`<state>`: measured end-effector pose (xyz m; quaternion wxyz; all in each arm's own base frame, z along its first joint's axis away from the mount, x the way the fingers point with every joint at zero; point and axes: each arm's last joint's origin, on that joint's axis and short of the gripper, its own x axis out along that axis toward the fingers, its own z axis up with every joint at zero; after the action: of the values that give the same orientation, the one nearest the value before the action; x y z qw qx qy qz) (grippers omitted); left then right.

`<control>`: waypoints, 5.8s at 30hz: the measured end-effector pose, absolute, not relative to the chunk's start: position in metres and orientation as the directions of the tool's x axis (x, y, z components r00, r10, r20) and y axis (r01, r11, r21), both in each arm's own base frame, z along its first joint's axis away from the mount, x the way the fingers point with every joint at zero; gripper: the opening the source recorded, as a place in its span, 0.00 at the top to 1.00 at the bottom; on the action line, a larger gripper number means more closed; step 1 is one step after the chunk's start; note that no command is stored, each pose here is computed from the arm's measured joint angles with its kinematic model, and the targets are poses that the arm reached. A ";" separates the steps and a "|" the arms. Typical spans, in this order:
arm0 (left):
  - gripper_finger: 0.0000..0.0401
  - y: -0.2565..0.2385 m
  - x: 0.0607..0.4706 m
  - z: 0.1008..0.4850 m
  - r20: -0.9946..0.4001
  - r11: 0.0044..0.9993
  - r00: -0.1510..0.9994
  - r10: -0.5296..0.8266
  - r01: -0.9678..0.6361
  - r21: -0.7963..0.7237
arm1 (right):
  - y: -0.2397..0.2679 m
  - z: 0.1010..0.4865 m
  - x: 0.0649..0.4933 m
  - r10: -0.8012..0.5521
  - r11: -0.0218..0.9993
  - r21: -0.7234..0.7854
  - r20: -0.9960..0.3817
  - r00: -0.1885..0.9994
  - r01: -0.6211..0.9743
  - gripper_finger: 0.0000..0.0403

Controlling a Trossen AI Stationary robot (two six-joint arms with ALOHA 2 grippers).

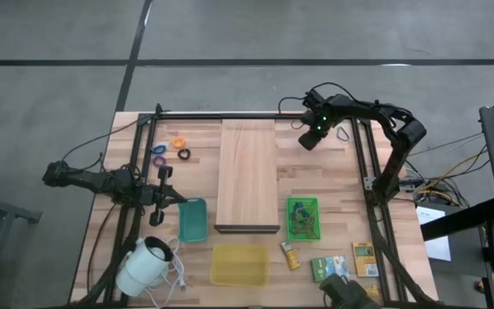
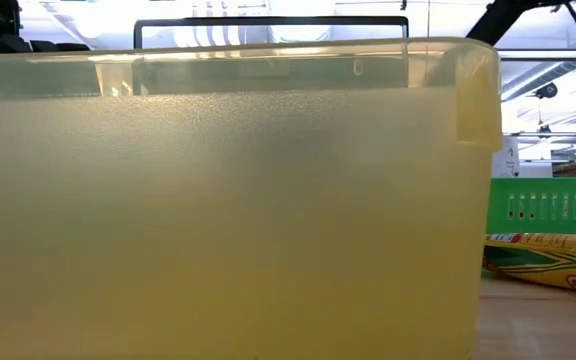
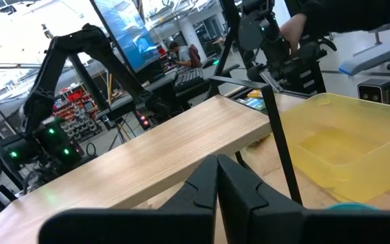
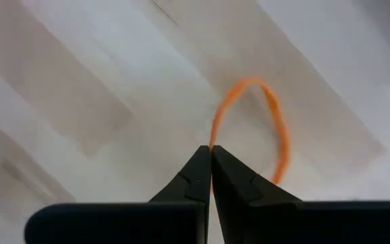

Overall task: Pick & Place Office Desk Supplies
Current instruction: Put the orange rubber band into the green bin, then put the thin blue rubber band into the green bin

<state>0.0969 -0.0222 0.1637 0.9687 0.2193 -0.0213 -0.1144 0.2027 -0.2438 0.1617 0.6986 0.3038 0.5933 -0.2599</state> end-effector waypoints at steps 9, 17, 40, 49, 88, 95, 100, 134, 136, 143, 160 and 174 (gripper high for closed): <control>0.97 -0.022 0.097 0.164 -0.008 0.878 0.973 -0.231 0.212 0.430 | -0.227 0.197 0.203 0.015 0.699 0.115 -0.989 0.146 0.706 0.98; 0.97 -0.022 0.097 0.164 -0.009 0.877 0.973 -0.232 0.213 0.430 | -0.186 0.238 0.202 -0.024 0.707 0.122 -0.980 0.195 0.697 0.98; 0.97 -0.022 0.097 0.164 -0.009 0.877 0.973 -0.232 0.213 0.430 | -0.012 0.269 0.198 0.059 0.914 0.265 -0.836 0.546 0.306 0.98; 0.97 -0.022 0.097 0.164 -0.009 0.877 0.973 -0.232 0.213 0.430 | 0.027 0.237 0.208 0.137 0.949 0.264 -0.839 0.527 0.173 0.98; 0.97 -0.022 0.097 0.164 -0.009 0.878 0.973 -0.231 0.212 0.430 | 0.051 0.186 0.238 0.186 0.962 0.244 -0.916 0.355 0.126 0.84; 0.97 -0.022 0.097 0.164 -0.009 0.878 0.973 -0.231 0.212 0.430 | 0.051 0.187 0.239 0.189 0.962 0.248 -0.907 0.377 0.113 0.68; 0.97 -0.022 0.097 0.164 -0.009 0.877 0.973 -0.231 0.212 0.430 | 0.049 0.189 0.237 0.132 0.971 0.197 -0.913 0.386 0.135 0.65; 0.97 -0.022 0.097 0.164 -0.009 0.877 0.973 -0.232 0.213 0.430 | -0.099 0.249 0.144 -0.324 0.578 0.104 -0.881 0.345 0.809 0.64; 0.97 -0.022 0.097 0.164 -0.009 0.877 0.973 -0.232 0.213 0.430 | -0.115 0.246 0.135 -0.345 0.513 0.087 -0.890 0.298 0.854 0.64; 0.97 -0.022 0.097 0.164 -0.009 0.877 0.973 -0.232 0.213 0.430 | -0.160 0.236 0.104 -0.347 0.266 0.132 -0.911 0.222 0.955 0.65; 0.97 -0.022 0.097 0.164 -0.009 0.878 0.973 -0.231 0.212 0.430 | -0.204 0.243 0.133 -0.360 0.036 0.265 -0.896 0.260 0.964 0.72; 0.97 -0.022 0.097 0.164 -0.009 0.878 0.973 -0.231 0.212 0.430 | -0.247 0.174 0.151 -0.142 -0.044 0.116 -0.984 0.109 0.992 0.68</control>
<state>0.0969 -0.0222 0.1636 0.9687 0.2193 -0.0213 -0.1144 0.1509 -0.2470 0.1740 0.5479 0.5041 0.4218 -0.5175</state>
